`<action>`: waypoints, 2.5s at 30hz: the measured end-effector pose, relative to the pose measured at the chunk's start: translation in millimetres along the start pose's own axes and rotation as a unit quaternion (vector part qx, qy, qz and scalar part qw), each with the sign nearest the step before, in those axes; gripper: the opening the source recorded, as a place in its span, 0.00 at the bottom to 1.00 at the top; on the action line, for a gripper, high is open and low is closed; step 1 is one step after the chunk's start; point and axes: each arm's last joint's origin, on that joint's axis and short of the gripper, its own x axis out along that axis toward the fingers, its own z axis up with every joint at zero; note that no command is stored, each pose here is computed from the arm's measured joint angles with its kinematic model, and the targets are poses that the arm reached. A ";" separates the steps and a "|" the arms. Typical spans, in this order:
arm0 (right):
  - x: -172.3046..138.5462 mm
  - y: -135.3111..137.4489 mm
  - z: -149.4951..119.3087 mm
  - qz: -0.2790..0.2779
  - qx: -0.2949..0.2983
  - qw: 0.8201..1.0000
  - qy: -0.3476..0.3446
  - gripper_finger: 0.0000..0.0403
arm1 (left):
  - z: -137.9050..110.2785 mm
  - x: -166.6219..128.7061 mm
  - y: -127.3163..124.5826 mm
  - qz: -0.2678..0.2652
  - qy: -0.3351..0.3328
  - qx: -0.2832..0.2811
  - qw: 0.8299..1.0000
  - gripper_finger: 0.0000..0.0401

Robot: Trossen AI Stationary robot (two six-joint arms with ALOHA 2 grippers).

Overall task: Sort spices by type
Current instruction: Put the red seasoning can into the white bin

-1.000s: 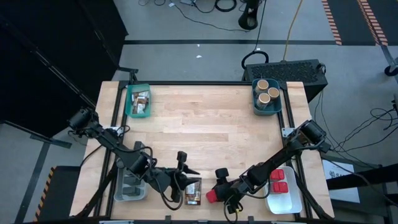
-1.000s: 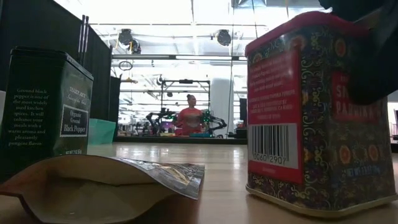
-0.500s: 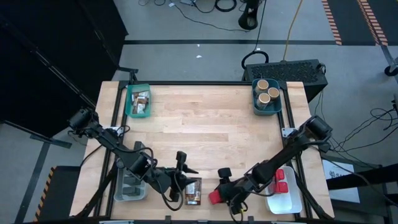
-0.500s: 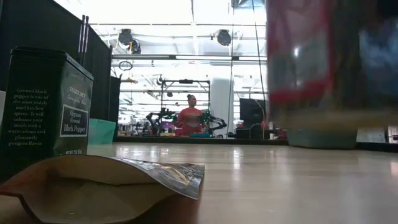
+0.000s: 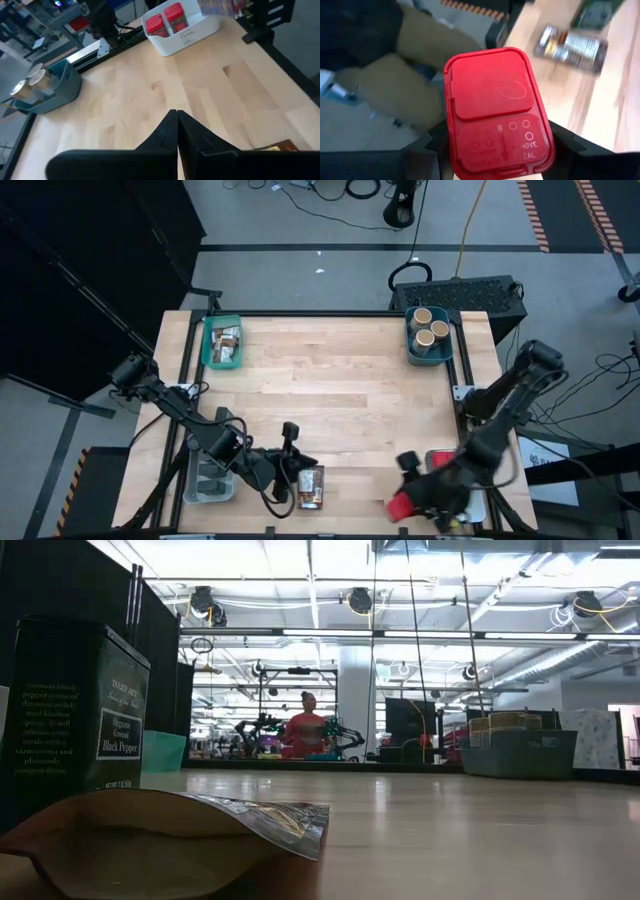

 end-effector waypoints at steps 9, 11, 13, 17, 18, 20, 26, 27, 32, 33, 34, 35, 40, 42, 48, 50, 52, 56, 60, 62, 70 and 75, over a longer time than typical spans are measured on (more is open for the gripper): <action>-36.5 36.0 -44.1 -0.075 0.026 0.997 0.025 0.47 | 0.4 0.7 2.2 0.017 -0.001 -0.003 1.000 0.01; -41.2 42.0 -52.9 -0.087 0.036 0.995 0.027 0.47 | 0.2 1.5 3.7 0.019 0.000 -0.004 1.000 0.01; -45.7 46.4 -61.2 -0.096 0.056 0.993 0.032 0.47 | -0.1 2.8 5.9 0.022 0.002 -0.006 1.000 0.01; -54.1 48.6 -77.9 -0.122 0.153 0.978 0.066 0.47 | -0.8 5.4 10.9 0.029 0.004 -0.013 0.999 0.01; -55.0 50.0 -79.8 -0.118 0.178 0.974 0.075 0.47 | -1.0 6.1 12.1 0.031 0.005 -0.014 0.999 0.01; -56.0 55.6 -81.7 -0.092 0.205 0.970 0.093 0.47 | -1.4 7.2 14.2 0.033 0.006 -0.016 0.999 0.01; -60.3 63.6 -89.1 -0.077 0.216 0.967 0.106 0.47 | 5.3 11.8 23.7 0.030 -0.030 -0.043 0.998 0.01; -60.9 63.9 -91.2 -0.078 0.227 0.964 0.119 0.47 | 6.9 12.6 25.4 0.023 -0.039 -0.049 0.998 0.01; -59.3 65.8 -101.8 -0.106 0.240 0.953 0.153 0.47 | 10.3 15.6 32.7 0.022 -0.060 -0.064 0.996 0.02; -57.7 67.1 -102.4 -0.104 0.241 0.952 0.156 0.47 | 10.0 16.1 33.6 0.023 -0.059 -0.065 0.996 0.02; -55.5 68.0 -103.0 -0.107 0.239 0.953 0.153 0.47 | 9.6 16.6 34.6 0.024 -0.057 -0.065 0.996 0.02; -53.3 68.4 -103.7 -0.113 0.234 0.954 0.149 0.47 | 9.2 17.3 34.7 0.024 -0.056 -0.065 0.996 0.02; -39.7 70.7 -109.7 -0.148 0.202 0.959 0.135 0.47 | 6.1 22.5 33.5 0.025 -0.049 -0.063 0.996 0.02; -33.1 72.5 -113.1 -0.158 0.198 0.957 0.139 0.47 | 5.1 24.0 32.6 0.025 -0.046 -0.061 0.997 0.02; -19.7 76.0 -119.7 -0.178 0.199 0.953 0.143 0.47 | 4.9 24.4 32.3 0.025 -0.046 -0.062 0.997 0.02; -18.4 76.3 -120.4 -0.182 0.209 0.950 0.142 0.49 | 4.9 24.4 32.4 0.025 -0.046 -0.062 0.997 0.02; -18.3 76.3 -120.5 -0.184 0.222 0.947 0.139 0.52 | 4.9 24.4 32.5 0.027 -0.046 -0.062 0.997 0.02; -18.3 76.4 -120.5 -0.186 0.244 0.942 0.136 0.56 | 4.9 24.4 32.5 0.027 -0.046 -0.062 0.997 0.02; -18.0 77.0 -120.3 -0.184 0.252 0.941 0.135 0.54 | 4.9 24.4 32.5 0.027 -0.046 -0.061 0.997 0.02; -17.6 77.6 -120.0 -0.181 0.254 0.941 0.134 0.54 | 4.9 24.4 32.5 0.028 -0.046 -0.061 0.997 0.02; -17.9 79.4 -122.0 -0.170 0.274 0.931 0.171 0.56 | 4.9 24.4 32.6 0.029 -0.045 -0.059 0.997 0.02; -17.9 79.9 -122.2 -0.172 0.306 0.920 0.175 0.56 | 4.9 24.4 32.6 0.029 -0.045 -0.059 0.997 0.02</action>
